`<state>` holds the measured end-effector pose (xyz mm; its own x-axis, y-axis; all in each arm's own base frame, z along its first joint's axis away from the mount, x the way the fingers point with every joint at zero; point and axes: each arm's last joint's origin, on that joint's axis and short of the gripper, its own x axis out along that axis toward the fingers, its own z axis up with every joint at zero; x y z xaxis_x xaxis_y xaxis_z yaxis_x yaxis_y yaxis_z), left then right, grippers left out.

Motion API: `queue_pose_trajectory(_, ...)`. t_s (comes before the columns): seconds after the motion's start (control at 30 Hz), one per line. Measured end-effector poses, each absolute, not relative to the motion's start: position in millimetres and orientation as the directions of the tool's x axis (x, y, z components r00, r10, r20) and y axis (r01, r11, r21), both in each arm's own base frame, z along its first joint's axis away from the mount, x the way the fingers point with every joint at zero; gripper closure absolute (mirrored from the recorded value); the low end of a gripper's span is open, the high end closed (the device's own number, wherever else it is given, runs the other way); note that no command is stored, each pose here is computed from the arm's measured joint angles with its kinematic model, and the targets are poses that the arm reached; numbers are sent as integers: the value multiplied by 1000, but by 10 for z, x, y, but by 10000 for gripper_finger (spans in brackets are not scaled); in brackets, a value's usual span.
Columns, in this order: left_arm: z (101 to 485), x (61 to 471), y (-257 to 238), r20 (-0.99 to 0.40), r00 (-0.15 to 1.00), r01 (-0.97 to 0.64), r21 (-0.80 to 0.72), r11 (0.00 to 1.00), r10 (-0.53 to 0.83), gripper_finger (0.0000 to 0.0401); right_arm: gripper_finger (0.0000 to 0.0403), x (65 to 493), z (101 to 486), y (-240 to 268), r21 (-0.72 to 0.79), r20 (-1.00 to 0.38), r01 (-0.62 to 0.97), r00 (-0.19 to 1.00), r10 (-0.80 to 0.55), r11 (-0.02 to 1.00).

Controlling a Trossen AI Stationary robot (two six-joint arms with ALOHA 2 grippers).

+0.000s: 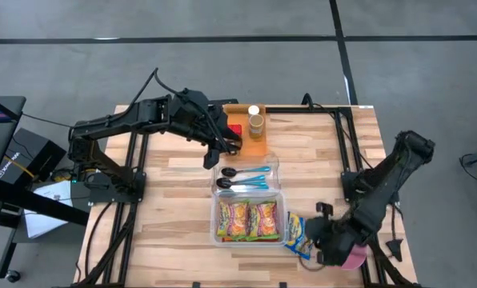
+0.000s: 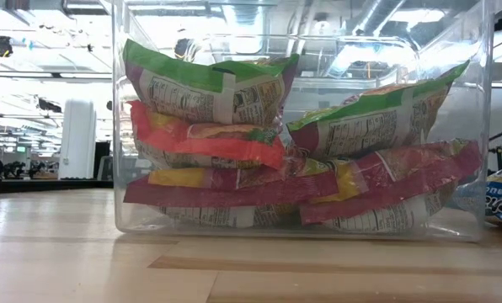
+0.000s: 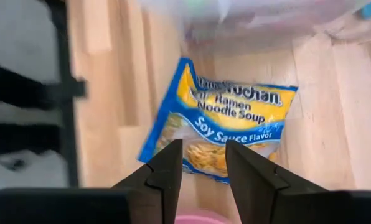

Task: Pick & Place Food Item
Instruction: Put the blue noodle pack into the white transparent bin

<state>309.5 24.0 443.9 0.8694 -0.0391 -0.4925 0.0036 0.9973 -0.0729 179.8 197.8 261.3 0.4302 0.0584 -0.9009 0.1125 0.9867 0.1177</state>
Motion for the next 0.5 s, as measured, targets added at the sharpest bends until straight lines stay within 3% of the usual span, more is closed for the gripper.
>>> queue_pose_trajectory(0.23, 4438, 3100, 173, -493, 868, 18, -84, 996, -57, 262, 284, 1818, 2230, 2226, -39, -908, 141, 408, -94, 989)
queue_pose_trajectory(0.4, 4438, 3100, 160, -493, 868, 23, -84, 996, -62, 262, 284, 1881, 2122, 2251, -39, -910, 186, 399, -111, 982)
queue_pose_trajectory(0.5, 4439, 3101, 160, -493, 868, 23, -84, 996, -62, 262, 284, 1844, 2060, 2220, 36, -901, 205, 431, -57, 978)
